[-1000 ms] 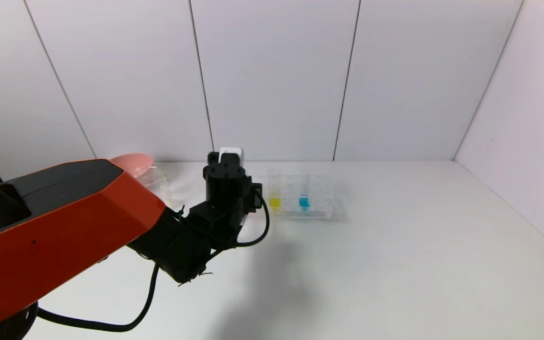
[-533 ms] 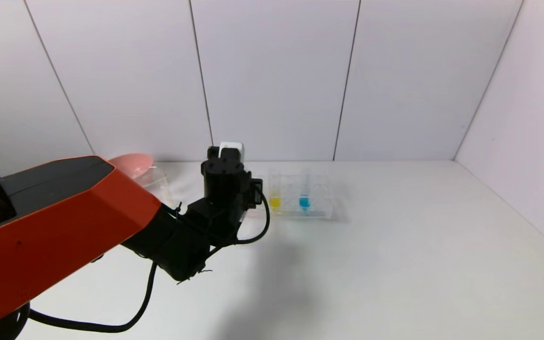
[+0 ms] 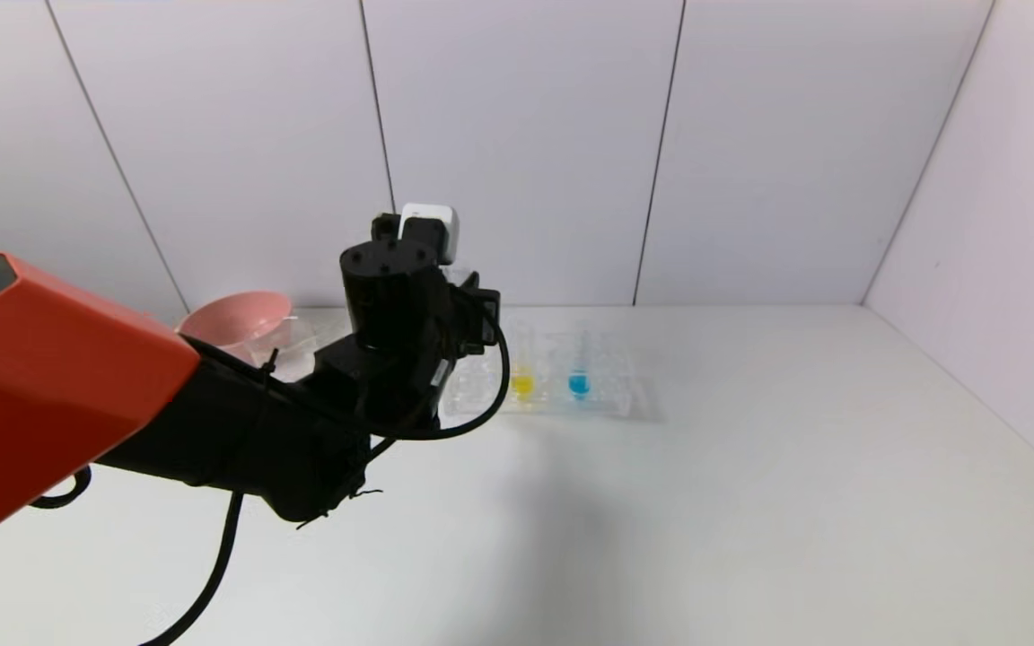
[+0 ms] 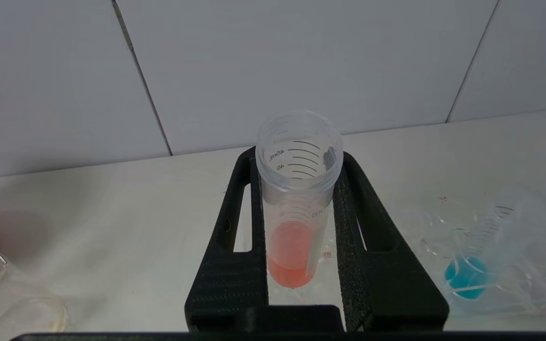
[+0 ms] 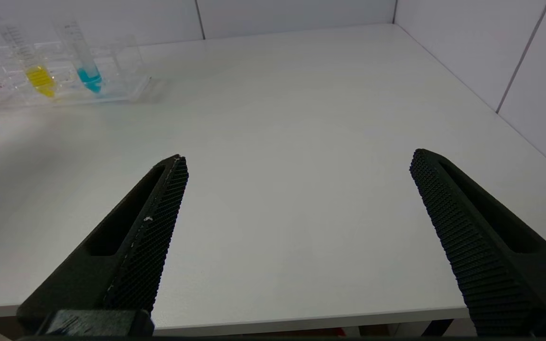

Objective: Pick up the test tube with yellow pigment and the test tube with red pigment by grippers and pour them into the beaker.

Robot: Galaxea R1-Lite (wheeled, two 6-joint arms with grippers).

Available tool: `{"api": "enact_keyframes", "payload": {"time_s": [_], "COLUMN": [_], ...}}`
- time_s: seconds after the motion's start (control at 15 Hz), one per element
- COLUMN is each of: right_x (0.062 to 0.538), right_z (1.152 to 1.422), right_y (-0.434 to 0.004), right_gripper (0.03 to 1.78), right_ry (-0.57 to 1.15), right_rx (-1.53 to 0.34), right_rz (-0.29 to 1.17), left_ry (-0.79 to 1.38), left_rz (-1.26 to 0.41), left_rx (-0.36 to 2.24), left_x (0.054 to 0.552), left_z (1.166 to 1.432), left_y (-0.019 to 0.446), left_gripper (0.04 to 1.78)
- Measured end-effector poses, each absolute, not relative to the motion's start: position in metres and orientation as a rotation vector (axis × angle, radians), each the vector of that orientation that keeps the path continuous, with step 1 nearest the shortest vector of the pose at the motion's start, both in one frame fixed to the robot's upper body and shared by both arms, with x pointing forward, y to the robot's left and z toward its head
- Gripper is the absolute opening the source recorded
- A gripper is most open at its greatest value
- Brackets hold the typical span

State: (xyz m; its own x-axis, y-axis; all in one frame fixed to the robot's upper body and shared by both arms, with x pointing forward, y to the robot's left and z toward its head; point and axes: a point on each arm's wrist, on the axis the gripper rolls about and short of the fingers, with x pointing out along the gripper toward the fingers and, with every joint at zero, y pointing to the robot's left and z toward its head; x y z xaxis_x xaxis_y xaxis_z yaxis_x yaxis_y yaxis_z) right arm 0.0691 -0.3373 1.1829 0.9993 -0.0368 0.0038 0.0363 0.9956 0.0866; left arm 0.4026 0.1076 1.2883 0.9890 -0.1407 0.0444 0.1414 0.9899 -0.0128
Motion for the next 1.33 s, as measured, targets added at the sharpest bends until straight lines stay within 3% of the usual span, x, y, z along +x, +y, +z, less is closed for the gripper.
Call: {"api": "enact_keyframes", "payload": {"time_s": [0.4, 0.93, 1.33], "right_x": [0.069, 0.069, 0.069], "right_z": [1.183, 1.183, 1.183], "right_y": [-0.337, -0.337, -0.337], "right_gripper": [1.71, 1.71, 1.71], "right_ry": [-0.005, -0.006, -0.005], "right_rx": [0.087, 0.087, 0.087], "right_rz": [-0.037, -0.036, -0.037], "left_ry": [-0.009, 0.145, 0.275], "left_rz": [-0.195, -0.239, -0.345], "left_rx": [0.009, 0.083, 0.206], "left_x": [0.386, 0.357, 0.332], "left_z": [1.296, 1.324, 1.333], "left_y": [0.13, 0.301, 0.367], "left_gripper": [0.43, 0.43, 0.43]}}
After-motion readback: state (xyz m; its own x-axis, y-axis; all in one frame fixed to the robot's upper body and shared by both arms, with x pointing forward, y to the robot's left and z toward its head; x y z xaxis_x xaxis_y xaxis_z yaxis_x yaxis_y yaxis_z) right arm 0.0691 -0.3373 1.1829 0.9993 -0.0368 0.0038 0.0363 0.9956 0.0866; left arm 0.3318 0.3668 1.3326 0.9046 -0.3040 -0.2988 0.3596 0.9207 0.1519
